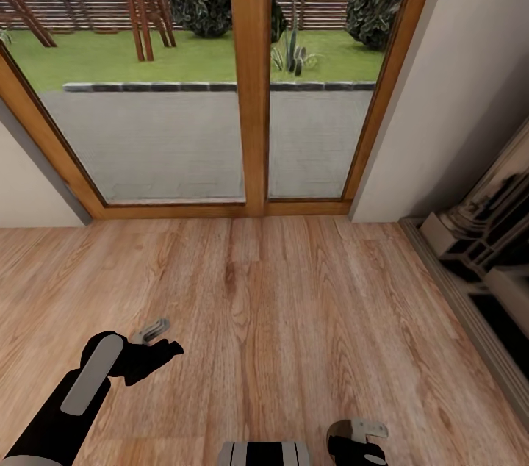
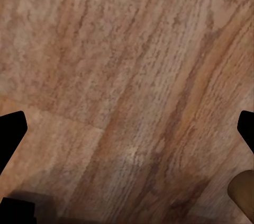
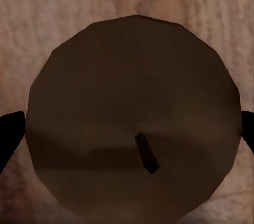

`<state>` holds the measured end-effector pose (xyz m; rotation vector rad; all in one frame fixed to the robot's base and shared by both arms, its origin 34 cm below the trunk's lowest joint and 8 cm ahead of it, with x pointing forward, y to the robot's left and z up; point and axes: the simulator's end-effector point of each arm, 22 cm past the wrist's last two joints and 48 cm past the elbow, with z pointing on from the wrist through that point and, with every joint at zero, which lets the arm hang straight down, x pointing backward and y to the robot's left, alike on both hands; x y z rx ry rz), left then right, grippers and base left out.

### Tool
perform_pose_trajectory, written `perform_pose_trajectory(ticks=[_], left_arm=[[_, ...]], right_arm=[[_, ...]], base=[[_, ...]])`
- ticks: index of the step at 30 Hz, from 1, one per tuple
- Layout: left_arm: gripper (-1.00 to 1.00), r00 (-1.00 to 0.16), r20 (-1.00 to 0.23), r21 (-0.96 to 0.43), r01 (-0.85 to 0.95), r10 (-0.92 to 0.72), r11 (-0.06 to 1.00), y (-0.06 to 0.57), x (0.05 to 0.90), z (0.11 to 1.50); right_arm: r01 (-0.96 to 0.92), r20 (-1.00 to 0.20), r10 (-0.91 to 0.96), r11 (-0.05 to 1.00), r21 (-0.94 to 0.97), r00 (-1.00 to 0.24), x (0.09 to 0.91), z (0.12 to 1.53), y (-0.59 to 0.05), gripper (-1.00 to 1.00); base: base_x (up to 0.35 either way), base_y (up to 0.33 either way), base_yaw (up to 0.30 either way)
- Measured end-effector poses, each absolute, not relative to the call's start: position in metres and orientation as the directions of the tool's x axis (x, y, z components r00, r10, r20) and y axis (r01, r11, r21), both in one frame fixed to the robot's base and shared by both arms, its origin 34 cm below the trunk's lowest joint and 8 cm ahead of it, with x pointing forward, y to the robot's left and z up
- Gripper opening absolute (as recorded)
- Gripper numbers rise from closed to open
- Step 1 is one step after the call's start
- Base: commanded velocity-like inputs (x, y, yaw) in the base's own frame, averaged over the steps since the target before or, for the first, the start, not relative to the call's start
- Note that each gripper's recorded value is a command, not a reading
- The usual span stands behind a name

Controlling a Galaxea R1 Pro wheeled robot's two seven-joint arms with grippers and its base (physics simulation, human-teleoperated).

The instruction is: Place each of the two pumpkins and all three candles from the living room inside a cabinet in the living room (use any cabinet), then make sure every cabinet is closed, and position the cauldron so it is next to a table in the living room.

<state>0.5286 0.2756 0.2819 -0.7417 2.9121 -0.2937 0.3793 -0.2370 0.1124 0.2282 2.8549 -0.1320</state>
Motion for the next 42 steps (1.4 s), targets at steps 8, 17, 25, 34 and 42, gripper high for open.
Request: perform_pose_trajectory(ticks=[8,17,25,34,42], left_arm=[[1.0,-0.871,-0.08,-0.222,-0.458,-0.484,0.861,0.276,0.531,0.287],[1.0,-0.871,-0.084,-0.224,-0.457,-0.484,0.861,0.276,0.532,0.289],[1.0,-0.868,-0.112,-0.239,-0.449,-0.484,0.861,0.276,0.539,0.305],[1.0,-0.864,-0.144,-0.255,-0.439,-0.483,0.861,0.275,0.546,0.323],[1.0,-0.859,-0.171,-0.27,-0.43,-0.483,0.861,0.274,0.551,0.339]], right_arm=[[0.183,-0.283,0.158,0.981,-0.062,-0.946,0.382,0.116,-0.237,-1.0],[0.181,-0.287,0.156,0.982,-0.061,-0.945,0.384,0.117,-0.237,-1.0],[0.183,-0.318,0.156,0.982,-0.055,-0.935,0.396,0.128,-0.237,-1.0],[0.185,-0.355,0.156,0.982,-0.047,-0.922,0.411,0.141,-0.237,-1.0],[0.187,-0.409,0.157,0.982,-0.035,-0.899,0.428,0.155,-0.237,-1.0]], base=[[0.0,0.0,0.0],[0.0,0.0,0.0],[0.0,0.0,0.0],[0.0,0.0,0.0],[0.0,0.0,0.0]])
